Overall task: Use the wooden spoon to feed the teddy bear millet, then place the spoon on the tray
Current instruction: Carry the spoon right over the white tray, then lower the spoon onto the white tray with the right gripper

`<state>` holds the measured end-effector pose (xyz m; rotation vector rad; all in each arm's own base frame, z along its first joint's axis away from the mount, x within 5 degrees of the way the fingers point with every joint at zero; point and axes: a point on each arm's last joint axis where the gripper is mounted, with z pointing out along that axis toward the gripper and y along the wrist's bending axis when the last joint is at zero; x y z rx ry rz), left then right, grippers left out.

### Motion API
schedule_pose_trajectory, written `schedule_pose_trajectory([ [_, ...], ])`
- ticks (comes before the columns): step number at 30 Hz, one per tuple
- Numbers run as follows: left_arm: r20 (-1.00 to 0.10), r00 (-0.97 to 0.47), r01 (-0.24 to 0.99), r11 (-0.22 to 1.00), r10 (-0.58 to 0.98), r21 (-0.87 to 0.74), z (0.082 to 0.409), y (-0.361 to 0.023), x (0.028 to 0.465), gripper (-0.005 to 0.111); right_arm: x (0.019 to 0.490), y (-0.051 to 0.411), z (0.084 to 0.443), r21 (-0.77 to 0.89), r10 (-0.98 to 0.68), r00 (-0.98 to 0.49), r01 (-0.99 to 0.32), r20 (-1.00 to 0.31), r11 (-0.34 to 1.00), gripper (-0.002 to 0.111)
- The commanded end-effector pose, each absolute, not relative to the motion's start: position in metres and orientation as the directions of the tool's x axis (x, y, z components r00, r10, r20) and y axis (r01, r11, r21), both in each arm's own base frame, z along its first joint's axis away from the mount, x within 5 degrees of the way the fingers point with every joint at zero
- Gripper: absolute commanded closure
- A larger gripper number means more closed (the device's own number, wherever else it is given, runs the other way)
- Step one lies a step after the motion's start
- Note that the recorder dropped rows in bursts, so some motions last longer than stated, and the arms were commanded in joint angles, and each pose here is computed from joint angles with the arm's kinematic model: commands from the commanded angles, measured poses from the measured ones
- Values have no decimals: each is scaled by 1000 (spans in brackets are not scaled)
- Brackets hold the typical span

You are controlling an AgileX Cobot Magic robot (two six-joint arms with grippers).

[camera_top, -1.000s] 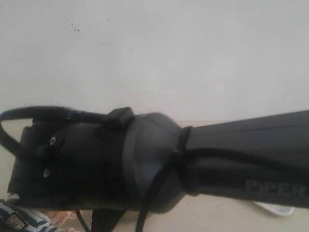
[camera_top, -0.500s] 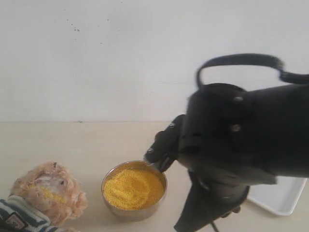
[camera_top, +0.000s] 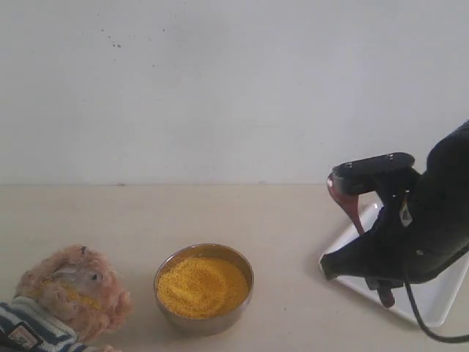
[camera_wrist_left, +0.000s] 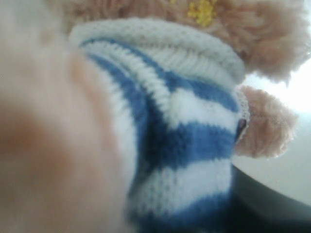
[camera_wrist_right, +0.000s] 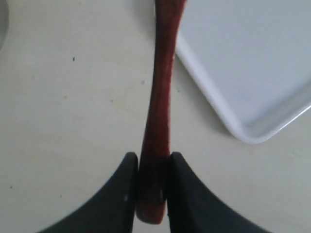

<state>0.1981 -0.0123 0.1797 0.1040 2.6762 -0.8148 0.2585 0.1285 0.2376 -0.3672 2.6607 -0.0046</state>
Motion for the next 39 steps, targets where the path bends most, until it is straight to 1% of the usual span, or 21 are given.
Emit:
schedule_pose_trajectory([
  [1, -349, -936, 166, 827, -39, -538, 182, -13, 198, 101, 273, 105, 241, 8, -167, -856, -196, -489, 981, 109],
  [3, -349, -936, 166, 827, -39, -538, 182, -13, 198, 101, 279, 96, 239, 5, -157, -865, -181, -476, 983, 109],
  [9, -349, -936, 166, 827, -39, -538, 182, -13, 198, 101, 302, 91, 219, -18, -189, -918, -194, -348, 981, 109],
  [22, -349, -936, 166, 827, -39, -538, 182, -13, 198, 101, 368, 107, 189, -21, -170, -934, -172, -313, 985, 109],
  [26, -349, -936, 166, 827, -39, -538, 182, -13, 198, 101, 381, 89, 176, -25, -121, -954, -119, -276, 993, 109],
  [30, -349, -936, 166, 827, -39, -538, 182, -13, 198, 101, 388, 62, 169, -30, -65, -963, -59, -261, 998, 109],
  [34, -349, -936, 166, 827, -39, -538, 182, -13, 198, 101, 391, 47, 169, -40, -68, -960, -59, -273, 997, 109],
  [39, -349, -936, 166, 827, -39, -538, 182, -13, 198, 101, 397, 40, 170, -35, -52, -944, -44, -327, 998, 109],
])
